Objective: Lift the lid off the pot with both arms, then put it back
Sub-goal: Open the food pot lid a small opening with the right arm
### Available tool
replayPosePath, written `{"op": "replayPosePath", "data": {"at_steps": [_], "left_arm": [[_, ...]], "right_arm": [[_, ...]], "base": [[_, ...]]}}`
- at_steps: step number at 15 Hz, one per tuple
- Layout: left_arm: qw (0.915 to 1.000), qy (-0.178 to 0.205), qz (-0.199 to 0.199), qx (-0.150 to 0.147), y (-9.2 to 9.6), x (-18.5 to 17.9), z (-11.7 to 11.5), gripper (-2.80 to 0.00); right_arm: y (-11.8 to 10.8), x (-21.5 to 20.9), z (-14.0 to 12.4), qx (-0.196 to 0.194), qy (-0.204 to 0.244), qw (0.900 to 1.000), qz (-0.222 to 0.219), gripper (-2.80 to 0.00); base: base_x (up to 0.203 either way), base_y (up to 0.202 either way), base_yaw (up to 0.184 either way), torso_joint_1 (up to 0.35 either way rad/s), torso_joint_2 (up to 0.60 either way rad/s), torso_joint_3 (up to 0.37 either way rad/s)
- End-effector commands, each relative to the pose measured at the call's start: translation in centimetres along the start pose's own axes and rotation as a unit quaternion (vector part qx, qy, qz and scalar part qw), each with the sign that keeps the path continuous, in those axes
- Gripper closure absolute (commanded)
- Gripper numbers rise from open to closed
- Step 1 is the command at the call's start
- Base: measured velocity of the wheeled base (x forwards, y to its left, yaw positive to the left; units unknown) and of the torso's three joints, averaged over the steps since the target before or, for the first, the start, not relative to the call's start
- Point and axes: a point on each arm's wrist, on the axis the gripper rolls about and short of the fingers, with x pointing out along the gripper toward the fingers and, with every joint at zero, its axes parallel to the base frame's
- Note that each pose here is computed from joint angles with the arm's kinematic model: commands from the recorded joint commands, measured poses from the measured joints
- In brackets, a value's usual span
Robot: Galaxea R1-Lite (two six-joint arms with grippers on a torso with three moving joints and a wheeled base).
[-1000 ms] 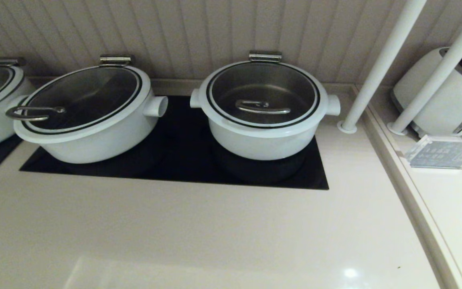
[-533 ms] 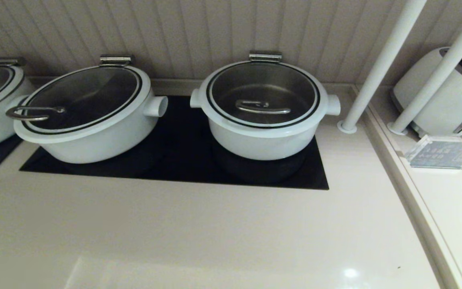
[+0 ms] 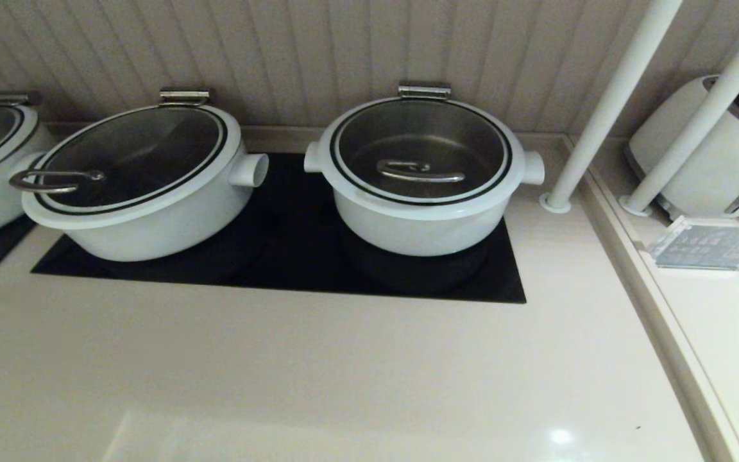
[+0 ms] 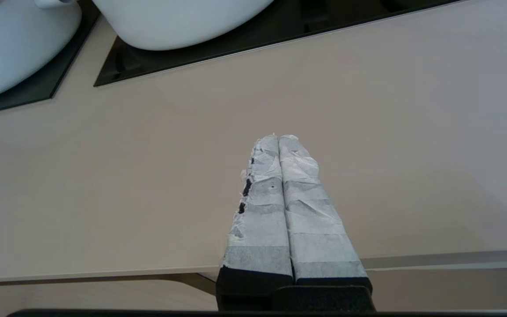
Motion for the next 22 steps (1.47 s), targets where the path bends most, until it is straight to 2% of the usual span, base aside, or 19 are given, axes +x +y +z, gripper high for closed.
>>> {"op": "replayPosePath", "data": {"at_steps": [1, 4, 6, 8, 10, 14, 18, 22], "left_arm": [[1.0000, 0.000, 0.000, 0.001, 0.0, 0.0, 0.0, 0.00], [1.0000, 0.000, 0.000, 0.001, 0.0, 0.0, 0.0, 0.00], [1.0000, 0.000, 0.000, 0.001, 0.0, 0.0, 0.0, 0.00], [1.0000, 0.000, 0.000, 0.001, 0.0, 0.0, 0.0, 0.00], [1.0000, 0.000, 0.000, 0.001, 0.0, 0.0, 0.0, 0.00], [1.0000, 0.000, 0.000, 0.001, 0.0, 0.0, 0.0, 0.00], [1.0000, 0.000, 0.000, 0.001, 0.0, 0.0, 0.0, 0.00], [1.0000, 0.000, 0.000, 0.001, 0.0, 0.0, 0.0, 0.00]], "right_arm": [[-0.2, 0.8, 1.1, 0.003, 0.019, 1.000, 0.010, 0.00], [-0.3, 1.9, 3.0, 0.005, 0.029, 0.999, 0.043, 0.00], [-0.3, 2.7, 4.4, 0.004, 0.023, 0.995, 0.100, 0.00], [-0.3, 2.9, 5.7, -0.004, 0.007, 0.991, 0.136, 0.00], [-0.2, 3.5, 6.4, -0.001, 0.009, 0.983, 0.185, 0.00], [-0.7, 7.0, 7.7, -0.002, 0.034, 0.977, 0.211, 0.00], [-1.3, 12.4, 8.2, -0.004, 0.030, 0.968, 0.250, 0.00], [-0.1, 17.3, 8.0, 0.000, 0.014, 0.947, 0.322, 0.00]], "base": [[0.000, 0.000, 0.000, 0.000, 0.00, 0.000], [0.000, 0.000, 0.000, 0.000, 0.00, 0.000], [0.000, 0.000, 0.000, 0.000, 0.00, 0.000], [0.000, 0.000, 0.000, 0.000, 0.00, 0.000], [0.000, 0.000, 0.000, 0.000, 0.00, 0.000], [0.000, 0.000, 0.000, 0.000, 0.00, 0.000], [0.000, 0.000, 0.000, 0.000, 0.00, 0.000], [0.000, 0.000, 0.000, 0.000, 0.00, 0.000]]}}
